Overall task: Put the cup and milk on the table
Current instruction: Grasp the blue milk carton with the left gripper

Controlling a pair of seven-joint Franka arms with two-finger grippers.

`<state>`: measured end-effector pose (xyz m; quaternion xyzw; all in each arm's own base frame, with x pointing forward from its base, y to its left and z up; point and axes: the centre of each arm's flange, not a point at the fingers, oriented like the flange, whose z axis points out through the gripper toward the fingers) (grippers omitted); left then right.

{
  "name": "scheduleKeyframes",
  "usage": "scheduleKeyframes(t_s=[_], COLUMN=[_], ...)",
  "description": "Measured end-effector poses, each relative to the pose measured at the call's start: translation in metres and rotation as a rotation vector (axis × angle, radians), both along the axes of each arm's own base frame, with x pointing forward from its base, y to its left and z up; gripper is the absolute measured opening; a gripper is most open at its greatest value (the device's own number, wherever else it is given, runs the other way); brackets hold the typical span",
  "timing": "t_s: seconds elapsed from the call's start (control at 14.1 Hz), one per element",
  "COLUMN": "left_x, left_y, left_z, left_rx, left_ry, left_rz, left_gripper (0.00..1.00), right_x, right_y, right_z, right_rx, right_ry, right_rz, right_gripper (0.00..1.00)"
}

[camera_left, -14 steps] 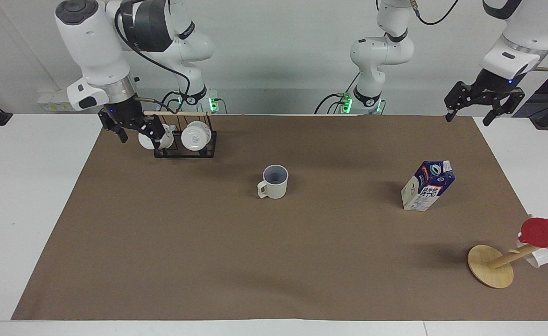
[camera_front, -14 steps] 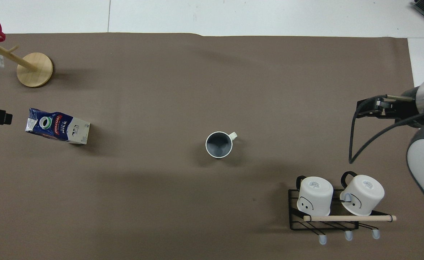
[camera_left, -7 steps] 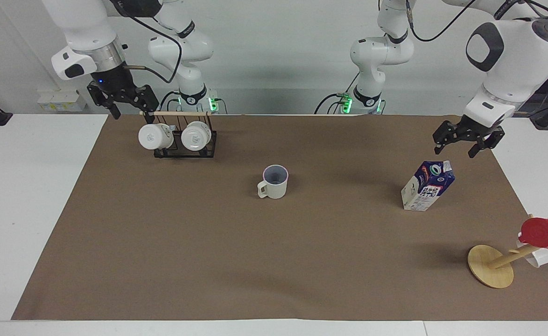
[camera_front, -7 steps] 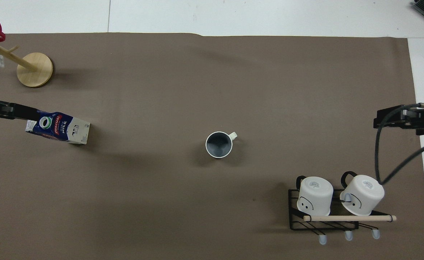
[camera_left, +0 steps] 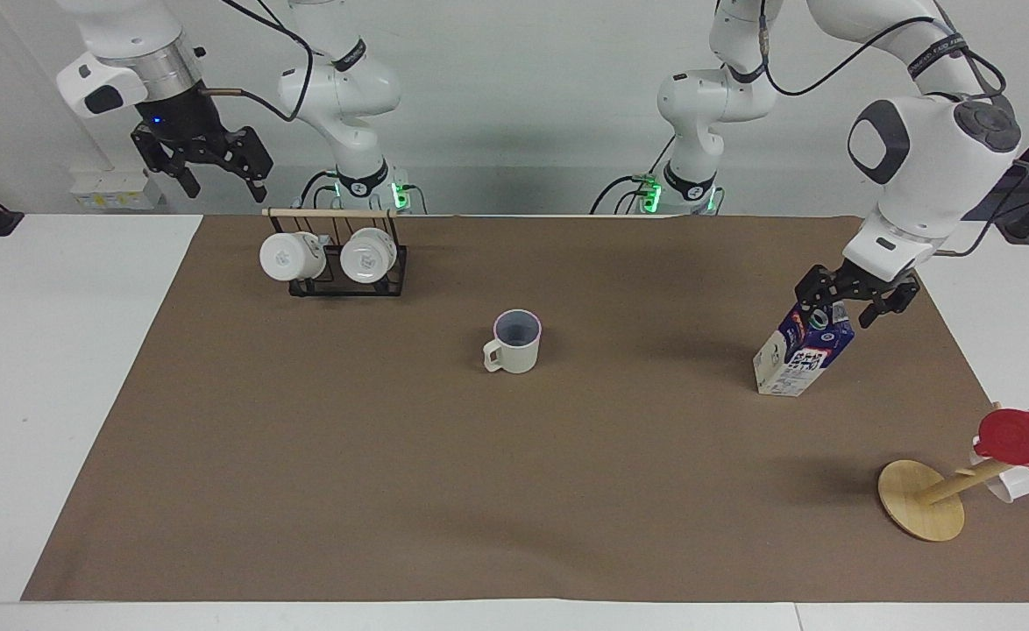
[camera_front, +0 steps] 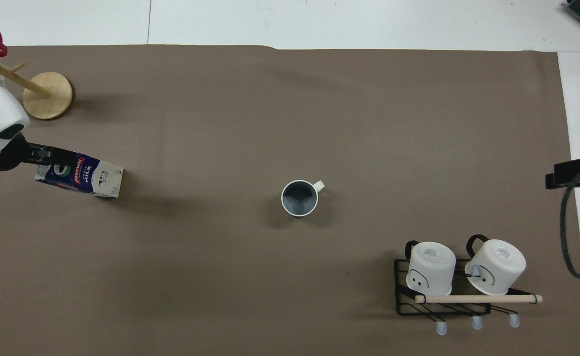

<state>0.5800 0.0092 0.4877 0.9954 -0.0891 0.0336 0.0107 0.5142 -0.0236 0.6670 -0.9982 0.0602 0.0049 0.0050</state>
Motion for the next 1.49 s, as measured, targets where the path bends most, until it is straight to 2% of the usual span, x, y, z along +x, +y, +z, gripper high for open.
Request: scheduleKeyframes(t_s=[0.14, 0.28, 0.5, 0.57, 0.78, 0.85, 1.2, 1.49], left_x=[0.001, 0.001, 0.000, 0.000, -0.001, -0.001, -0.003, -0.008], left_y=[-0.002, -0.003, -0.003, -0.003, 0.000, 0.000, -0.007, -0.063], left_z=[-0.009, -0.014, -0.018, -0.019, -0.020, -0.020, -0.005, 0.014], left_rx=[0.000, 0.000, 0.000, 0.000, 0.000, 0.000, 0.000, -0.010], left_ry=[0.006, 0.003, 0.007, 0.010, 0.013, 0.012, 0.000, -0.008], left_rz=[-0.004, -0.005, -0.005, -0.004, 0.000, 0.001, -0.010, 0.014], left_gripper=[1.00, 1.00, 1.00, 0.92, 0.57, 0.53, 0.48, 0.48], right_x=[-0.002, -0.010, -0.013, -0.013, -0.013, -0.014, -0.014, -0.014], right_y=[-0.002, 0.000, 0.001, 0.001, 0.000, 0.000, 0.000, 0.000], right_z=[0.007, 0.019, 0.027, 0.028, 0.028, 0.028, 0.028, 0.028], right_rx=[-0.017, -0.020, -0.018, -0.018, -0.018, -0.018, -0.018, -0.018], right_ry=[-0.008, 0.007, -0.005, -0.006, -0.006, -0.006, -0.007, -0.006], right_rz=[0.000, 0.004, 0.006, 0.006, 0.005, 0.004, 0.004, 0.004], right_gripper=[1.00, 1.00, 1.00, 1.00, 1.00, 1.00, 1.00, 1.00])
